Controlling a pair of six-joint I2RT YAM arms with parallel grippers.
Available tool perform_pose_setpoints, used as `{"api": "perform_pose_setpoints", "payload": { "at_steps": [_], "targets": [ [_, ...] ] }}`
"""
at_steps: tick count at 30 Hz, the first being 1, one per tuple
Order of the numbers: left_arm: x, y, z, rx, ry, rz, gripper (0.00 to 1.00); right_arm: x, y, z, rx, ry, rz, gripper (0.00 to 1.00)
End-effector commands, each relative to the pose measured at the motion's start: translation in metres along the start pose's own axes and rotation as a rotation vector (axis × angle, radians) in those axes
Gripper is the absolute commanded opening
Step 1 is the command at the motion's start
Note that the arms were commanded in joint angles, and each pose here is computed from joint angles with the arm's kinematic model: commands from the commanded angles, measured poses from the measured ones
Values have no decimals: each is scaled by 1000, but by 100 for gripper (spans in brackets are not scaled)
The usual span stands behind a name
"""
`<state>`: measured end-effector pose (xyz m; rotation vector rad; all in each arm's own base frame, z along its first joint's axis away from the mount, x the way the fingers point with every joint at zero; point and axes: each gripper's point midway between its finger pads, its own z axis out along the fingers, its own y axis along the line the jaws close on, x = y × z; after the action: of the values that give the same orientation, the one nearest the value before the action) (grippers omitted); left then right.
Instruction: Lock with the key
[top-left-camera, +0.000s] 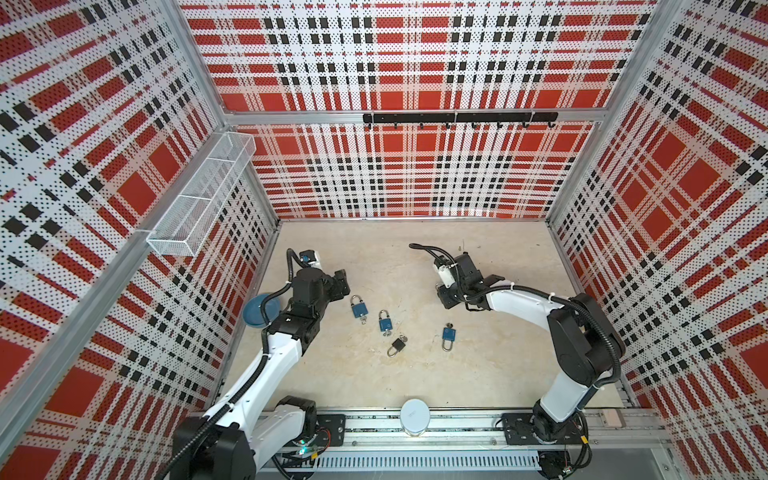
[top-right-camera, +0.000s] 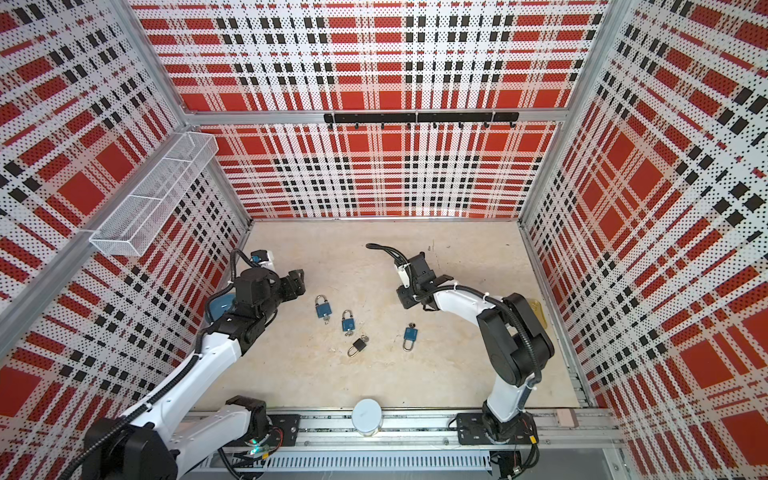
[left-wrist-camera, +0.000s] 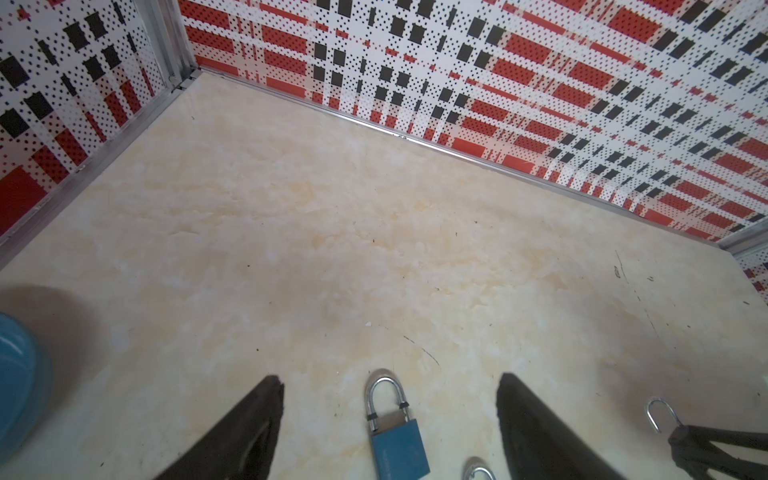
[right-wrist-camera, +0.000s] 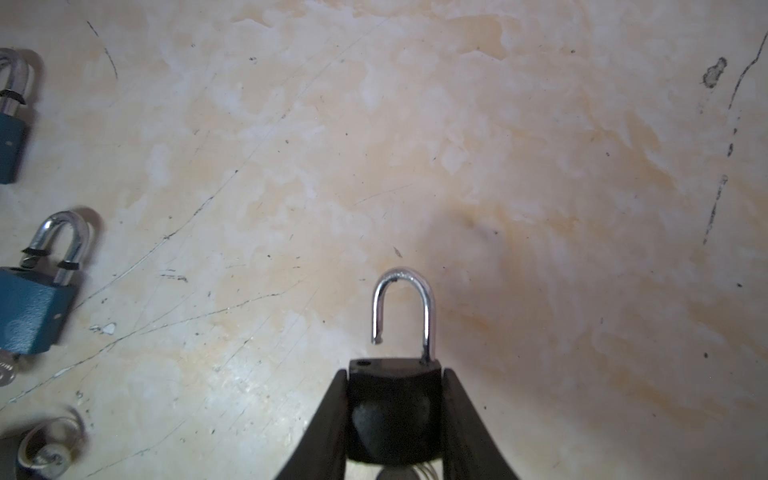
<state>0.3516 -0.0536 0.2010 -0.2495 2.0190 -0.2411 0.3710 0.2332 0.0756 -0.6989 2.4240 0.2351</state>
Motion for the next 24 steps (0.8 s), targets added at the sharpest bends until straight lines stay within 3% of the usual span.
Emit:
{"api": "perform_pose_setpoints", "payload": {
  "at_steps": [1, 12, 24],
  "targets": [
    [1, -18, -1, 66, 14, 39, 80, -24, 14, -21, -47, -74, -41, 25],
    [13, -75, 9, 301, 107, 35, 70, -43, 42, -54, -123, -128, -78, 24],
    [62, -159, 30, 578, 328, -35, 61, -52, 69, -67, -194, -148, -106, 23]
  ]
}}
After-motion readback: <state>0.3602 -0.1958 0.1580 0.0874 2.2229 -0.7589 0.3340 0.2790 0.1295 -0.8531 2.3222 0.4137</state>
